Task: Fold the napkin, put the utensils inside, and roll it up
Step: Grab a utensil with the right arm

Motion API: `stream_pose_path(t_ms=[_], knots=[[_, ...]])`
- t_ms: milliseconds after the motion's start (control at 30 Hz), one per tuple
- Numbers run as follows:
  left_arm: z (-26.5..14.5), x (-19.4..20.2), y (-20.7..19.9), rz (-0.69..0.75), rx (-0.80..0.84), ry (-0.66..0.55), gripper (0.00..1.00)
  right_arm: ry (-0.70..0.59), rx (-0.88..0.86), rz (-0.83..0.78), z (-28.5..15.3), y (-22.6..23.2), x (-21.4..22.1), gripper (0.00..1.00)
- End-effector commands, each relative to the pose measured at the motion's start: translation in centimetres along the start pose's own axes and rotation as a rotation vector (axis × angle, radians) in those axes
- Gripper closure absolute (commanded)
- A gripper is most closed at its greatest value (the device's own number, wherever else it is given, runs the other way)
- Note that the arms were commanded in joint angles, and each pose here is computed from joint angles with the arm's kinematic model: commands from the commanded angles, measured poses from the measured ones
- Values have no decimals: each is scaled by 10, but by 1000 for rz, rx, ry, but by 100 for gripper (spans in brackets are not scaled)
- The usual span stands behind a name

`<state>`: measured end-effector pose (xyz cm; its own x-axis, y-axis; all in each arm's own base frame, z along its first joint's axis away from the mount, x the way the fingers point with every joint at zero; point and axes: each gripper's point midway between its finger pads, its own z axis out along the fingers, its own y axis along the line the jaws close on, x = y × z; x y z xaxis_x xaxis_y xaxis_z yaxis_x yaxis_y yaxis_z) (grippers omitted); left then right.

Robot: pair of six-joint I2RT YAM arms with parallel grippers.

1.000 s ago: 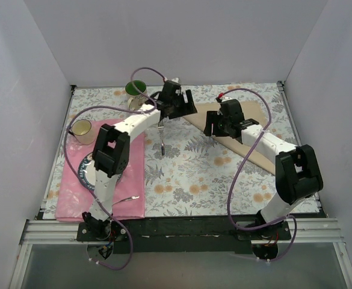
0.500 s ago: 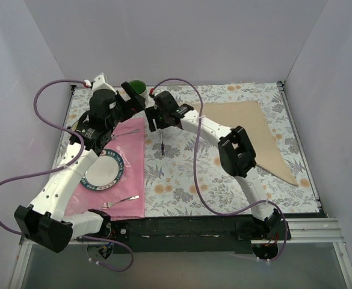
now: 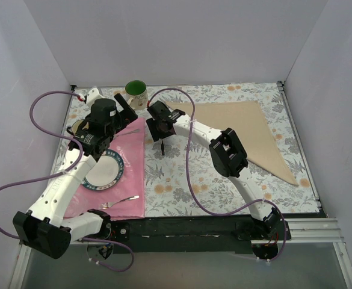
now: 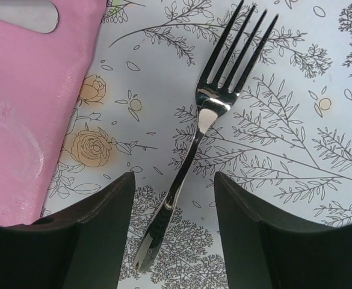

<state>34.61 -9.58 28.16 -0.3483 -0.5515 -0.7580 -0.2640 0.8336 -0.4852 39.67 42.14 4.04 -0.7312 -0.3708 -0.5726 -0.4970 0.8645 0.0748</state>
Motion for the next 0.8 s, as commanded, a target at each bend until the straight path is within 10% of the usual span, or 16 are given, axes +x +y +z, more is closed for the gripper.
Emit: stream_pose_path(t_ms=[0,267,500,767], knots=[[-14,-14,5,-22,-15,-51,2,-11,19,-5,7,-3,-1,37],[-21,-32,12,-25,-61,-111,2,43,70,1,21,-15,22,57],[-19,-37,12,5,-69,-131,2,-51,45,-201,-16,-21,-13,99],[9,-1,-9,45,22,12,2,-89,-61,-477,-127,-83,-41,99]])
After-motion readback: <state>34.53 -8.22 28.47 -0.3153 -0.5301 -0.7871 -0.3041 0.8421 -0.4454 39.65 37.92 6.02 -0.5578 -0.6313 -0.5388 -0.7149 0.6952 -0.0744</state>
